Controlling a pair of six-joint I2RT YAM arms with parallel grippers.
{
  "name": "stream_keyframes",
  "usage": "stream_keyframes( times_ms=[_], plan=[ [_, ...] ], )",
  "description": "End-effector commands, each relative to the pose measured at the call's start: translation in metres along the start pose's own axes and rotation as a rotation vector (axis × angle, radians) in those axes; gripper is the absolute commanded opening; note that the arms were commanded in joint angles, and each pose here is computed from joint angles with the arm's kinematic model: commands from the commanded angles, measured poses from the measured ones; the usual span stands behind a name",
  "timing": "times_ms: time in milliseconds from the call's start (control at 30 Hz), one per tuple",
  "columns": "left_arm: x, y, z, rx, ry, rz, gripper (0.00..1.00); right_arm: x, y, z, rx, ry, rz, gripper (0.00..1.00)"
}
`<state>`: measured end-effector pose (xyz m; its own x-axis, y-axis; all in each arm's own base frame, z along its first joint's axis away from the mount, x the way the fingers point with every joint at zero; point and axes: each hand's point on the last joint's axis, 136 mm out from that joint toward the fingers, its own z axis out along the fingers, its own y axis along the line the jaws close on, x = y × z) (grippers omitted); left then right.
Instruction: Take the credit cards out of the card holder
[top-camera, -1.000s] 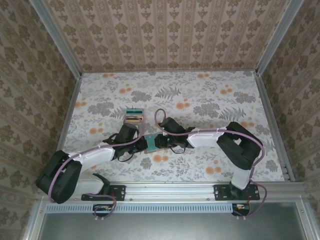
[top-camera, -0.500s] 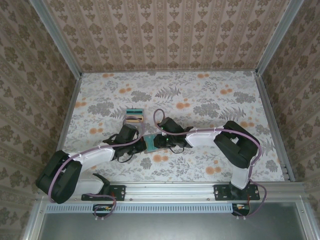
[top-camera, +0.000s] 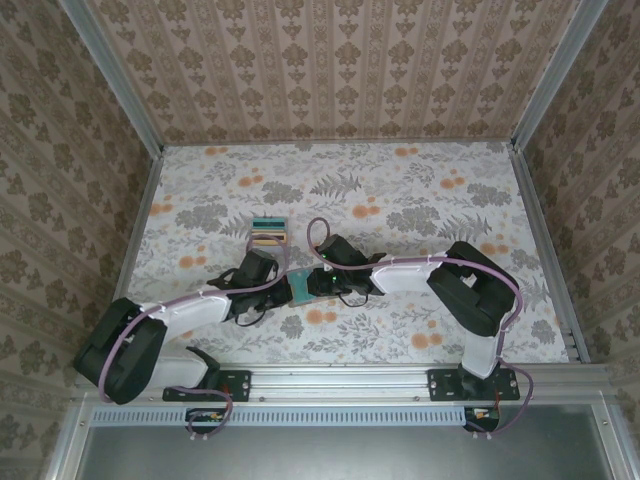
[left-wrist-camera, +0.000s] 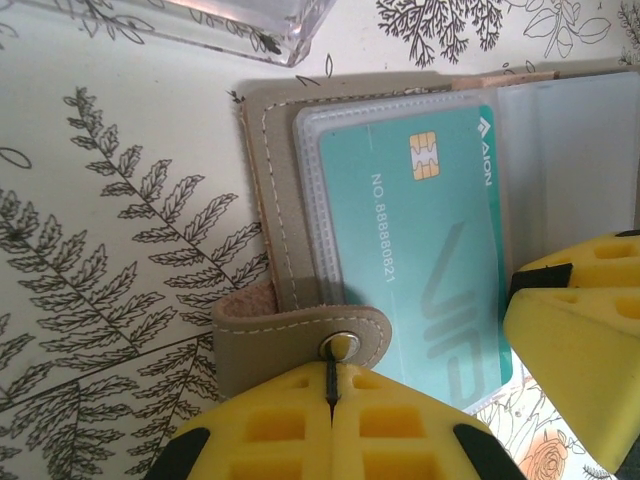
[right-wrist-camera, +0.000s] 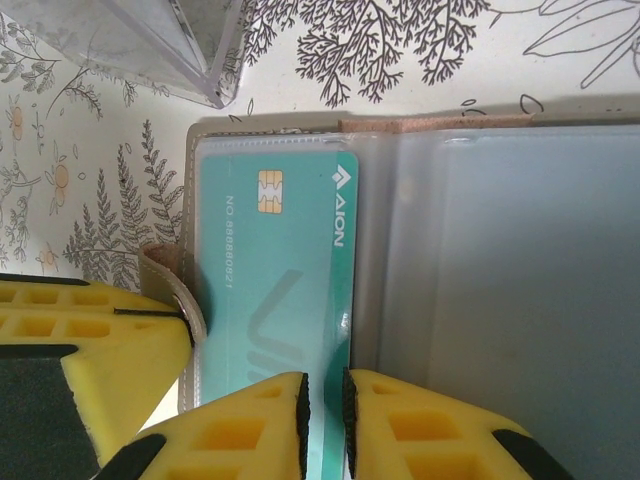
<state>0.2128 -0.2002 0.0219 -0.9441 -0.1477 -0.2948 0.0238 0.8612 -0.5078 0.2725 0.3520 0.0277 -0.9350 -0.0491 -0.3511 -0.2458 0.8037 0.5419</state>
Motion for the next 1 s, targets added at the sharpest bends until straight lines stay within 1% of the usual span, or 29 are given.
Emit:
stream_keyframes(
  times_ms=[0, 133, 300, 467, 667, 833, 967],
  plan=[
    [0.010, 0.012, 0.004, -0.049, 0.033, -0.010, 0.00, 0.003, -0.009, -0.002, 0.060, 0.006, 0.012, 0.21],
    [0.011, 0.012, 0.005, -0.050, 0.036, -0.006, 0.00, 0.003, -0.010, -0.003, 0.065, 0.003, 0.009, 0.21],
    [0.012, 0.010, 0.006, -0.046, 0.039, -0.005, 0.00, 0.007, -0.008, 0.005, 0.051, 0.036, 0.019, 0.21],
    [0.012, 0.007, 0.007, -0.040, 0.040, 0.000, 0.00, 0.007, 0.002, 0.006, -0.012, 0.042, 0.025, 0.20],
    [0.012, 0.006, 0.008, -0.039, 0.042, 0.004, 0.00, 0.006, 0.008, 0.004, -0.047, 0.041, 0.033, 0.19],
    [0.012, 0.007, 0.008, -0.048, 0.045, 0.003, 0.00, 0.003, -0.005, -0.003, 0.042, 0.012, 0.016, 0.20],
    [0.013, 0.008, 0.009, -0.053, 0.049, 0.003, 0.00, -0.002, -0.008, -0.010, 0.071, -0.010, -0.003, 0.22]
  ],
)
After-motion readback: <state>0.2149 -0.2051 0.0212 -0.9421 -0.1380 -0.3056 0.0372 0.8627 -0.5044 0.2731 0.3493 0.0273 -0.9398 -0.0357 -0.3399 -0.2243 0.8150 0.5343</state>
